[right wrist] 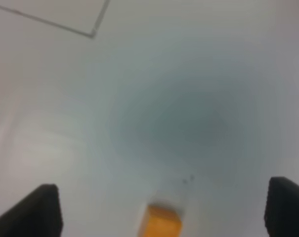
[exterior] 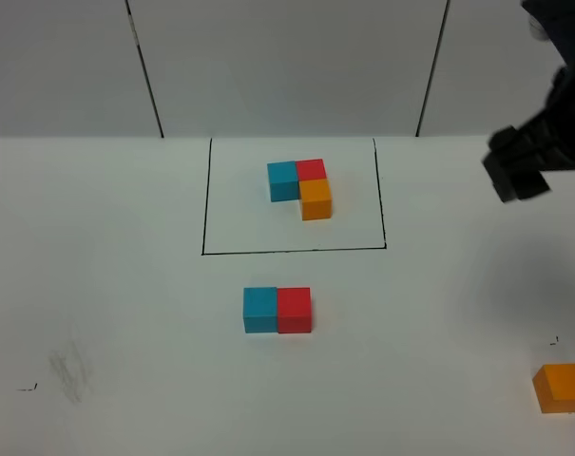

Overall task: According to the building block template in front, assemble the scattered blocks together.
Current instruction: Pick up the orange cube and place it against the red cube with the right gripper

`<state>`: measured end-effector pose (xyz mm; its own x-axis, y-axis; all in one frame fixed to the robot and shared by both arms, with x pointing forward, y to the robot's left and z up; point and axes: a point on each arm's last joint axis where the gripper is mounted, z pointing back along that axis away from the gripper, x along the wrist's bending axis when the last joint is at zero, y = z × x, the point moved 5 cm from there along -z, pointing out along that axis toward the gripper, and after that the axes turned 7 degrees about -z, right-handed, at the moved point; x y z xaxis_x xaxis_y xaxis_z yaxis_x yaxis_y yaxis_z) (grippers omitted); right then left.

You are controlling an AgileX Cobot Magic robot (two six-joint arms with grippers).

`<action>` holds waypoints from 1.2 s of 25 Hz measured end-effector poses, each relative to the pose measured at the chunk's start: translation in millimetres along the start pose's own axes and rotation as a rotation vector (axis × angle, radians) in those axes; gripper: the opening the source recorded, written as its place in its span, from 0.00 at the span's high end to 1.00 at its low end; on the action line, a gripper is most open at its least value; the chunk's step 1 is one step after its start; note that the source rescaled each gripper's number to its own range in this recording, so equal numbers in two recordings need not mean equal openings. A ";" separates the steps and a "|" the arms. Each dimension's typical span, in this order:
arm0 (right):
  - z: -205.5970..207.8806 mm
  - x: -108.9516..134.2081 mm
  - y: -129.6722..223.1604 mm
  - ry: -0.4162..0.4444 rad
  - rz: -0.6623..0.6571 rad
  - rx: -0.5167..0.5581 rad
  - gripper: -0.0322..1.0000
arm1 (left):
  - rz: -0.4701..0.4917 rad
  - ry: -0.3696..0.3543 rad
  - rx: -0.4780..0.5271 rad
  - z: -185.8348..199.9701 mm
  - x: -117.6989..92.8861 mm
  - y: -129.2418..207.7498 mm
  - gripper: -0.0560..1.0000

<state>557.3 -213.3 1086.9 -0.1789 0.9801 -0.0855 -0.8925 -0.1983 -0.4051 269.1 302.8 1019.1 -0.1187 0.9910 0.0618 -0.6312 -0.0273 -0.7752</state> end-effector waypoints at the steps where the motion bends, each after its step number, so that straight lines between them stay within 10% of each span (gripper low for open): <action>1: 1.2 -10.4 10.4 0.028 -0.005 0.014 0.30 | 0.000 0.000 0.000 0.0 0.0 0.0 0.37; 8: 20.5 -58.4 48.3 0.135 -0.104 0.008 0.30 | 0.000 0.000 0.000 0.0 0.0 0.0 0.37; 30: -51.2 -38.2 73.4 0.009 -0.218 0.012 0.31 | 0.000 0.000 0.000 0.0 0.0 0.0 0.37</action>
<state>519.8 -265.6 1013.9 0.0224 0.9997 -0.0051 -0.9144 0.0185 -0.4044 269.1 302.8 1019.1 -0.1187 0.9910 0.0618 -0.6312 -0.0273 -0.7752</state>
